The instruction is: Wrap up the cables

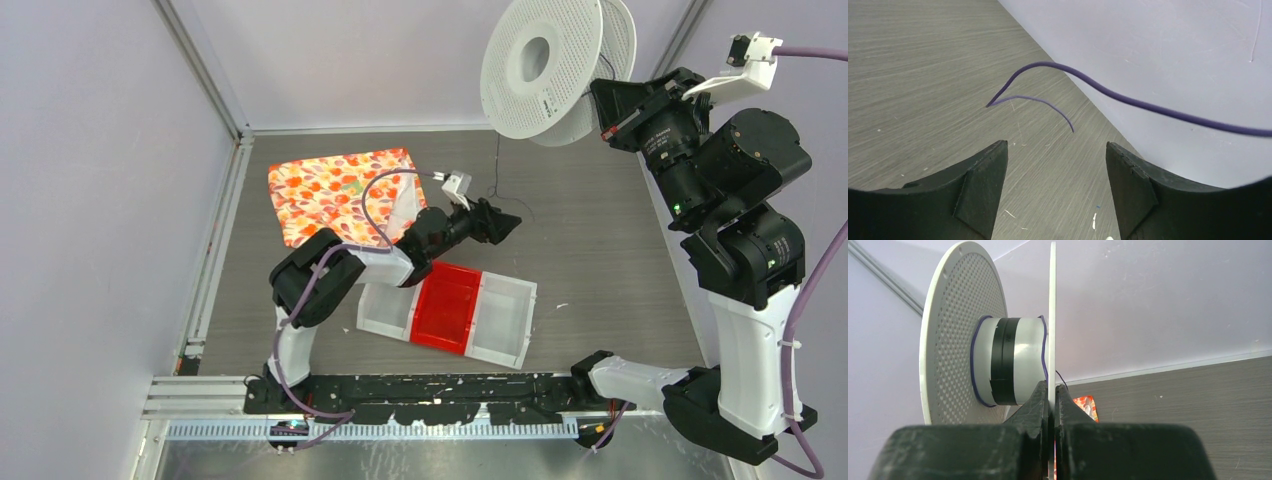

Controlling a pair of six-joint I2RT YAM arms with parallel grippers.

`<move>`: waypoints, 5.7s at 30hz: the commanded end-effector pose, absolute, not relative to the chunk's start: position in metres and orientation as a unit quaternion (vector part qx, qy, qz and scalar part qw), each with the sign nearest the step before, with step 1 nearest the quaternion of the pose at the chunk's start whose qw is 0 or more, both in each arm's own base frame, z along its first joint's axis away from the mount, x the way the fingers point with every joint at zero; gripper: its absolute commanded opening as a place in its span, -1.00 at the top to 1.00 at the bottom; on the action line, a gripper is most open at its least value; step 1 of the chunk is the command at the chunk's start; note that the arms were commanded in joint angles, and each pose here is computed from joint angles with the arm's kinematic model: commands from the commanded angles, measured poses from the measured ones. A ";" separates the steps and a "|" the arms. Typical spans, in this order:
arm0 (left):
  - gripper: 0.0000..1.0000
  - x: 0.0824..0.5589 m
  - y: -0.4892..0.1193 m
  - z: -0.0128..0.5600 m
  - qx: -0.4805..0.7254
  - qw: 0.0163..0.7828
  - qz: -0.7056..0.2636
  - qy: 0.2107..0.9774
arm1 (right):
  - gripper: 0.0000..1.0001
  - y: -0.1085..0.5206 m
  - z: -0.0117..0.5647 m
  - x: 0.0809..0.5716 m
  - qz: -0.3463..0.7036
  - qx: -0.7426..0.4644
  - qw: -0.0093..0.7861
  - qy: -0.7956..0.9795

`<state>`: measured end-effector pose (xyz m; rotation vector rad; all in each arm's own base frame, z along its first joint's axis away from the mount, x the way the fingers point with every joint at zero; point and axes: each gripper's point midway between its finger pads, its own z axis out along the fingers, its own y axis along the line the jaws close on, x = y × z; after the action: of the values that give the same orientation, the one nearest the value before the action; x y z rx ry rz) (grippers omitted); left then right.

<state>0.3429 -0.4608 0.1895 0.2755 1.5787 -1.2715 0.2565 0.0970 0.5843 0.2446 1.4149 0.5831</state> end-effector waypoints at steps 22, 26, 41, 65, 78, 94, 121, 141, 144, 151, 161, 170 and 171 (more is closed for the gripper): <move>0.99 0.327 -0.481 0.211 0.050 0.493 -0.582 0.644 | 0.99 0.088 0.623 0.247 0.294 0.135 0.750 0.577; 0.99 0.289 -0.469 0.210 0.081 0.431 -0.604 0.666 | 0.99 0.076 0.611 0.259 0.239 0.149 0.755 0.592; 0.99 0.154 -0.370 0.241 0.249 0.246 -0.501 0.792 | 0.99 0.044 0.538 0.342 -0.036 0.180 0.714 0.675; 0.99 0.102 -0.323 0.519 0.475 0.465 -0.549 0.507 | 0.99 0.128 0.380 0.341 0.092 -0.025 0.588 0.803; 0.99 0.182 -0.351 0.564 0.423 0.505 -0.581 0.477 | 0.99 0.175 0.358 0.241 0.200 -0.201 0.474 0.834; 0.99 0.345 -0.289 0.520 0.231 0.546 -0.552 0.586 | 0.99 0.184 0.370 0.188 0.270 -0.230 0.440 0.825; 0.99 0.287 -0.313 0.294 0.237 0.297 -0.560 0.736 | 0.99 0.091 0.556 0.288 0.165 0.182 0.726 0.642; 1.00 0.211 -0.344 0.371 0.409 0.286 -0.513 0.699 | 0.99 0.149 0.430 0.357 -0.001 0.005 0.586 0.810; 1.00 0.214 -0.346 0.387 0.420 0.296 -0.512 0.688 | 0.99 0.163 0.406 0.347 0.025 -0.039 0.554 0.831; 0.99 0.215 -0.355 0.411 0.431 0.300 -0.533 0.663 | 0.99 0.185 0.365 0.289 0.122 -0.154 0.474 0.858; 0.99 0.209 -0.356 0.409 0.452 0.290 -0.545 0.643 | 0.99 0.188 0.374 0.194 0.238 -0.285 0.401 0.838; 0.99 0.187 -0.352 0.408 0.475 0.239 -0.605 0.593 | 0.99 0.184 0.388 0.141 0.296 -0.361 0.383 0.797; 0.99 0.185 -0.350 0.408 0.480 0.238 -0.609 0.585 | 0.99 0.183 0.388 0.138 0.298 -0.365 0.382 0.795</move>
<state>0.1809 -0.3541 0.3900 1.2700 1.7775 -1.6751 0.1827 0.1638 0.3564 -0.7279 2.1969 0.5111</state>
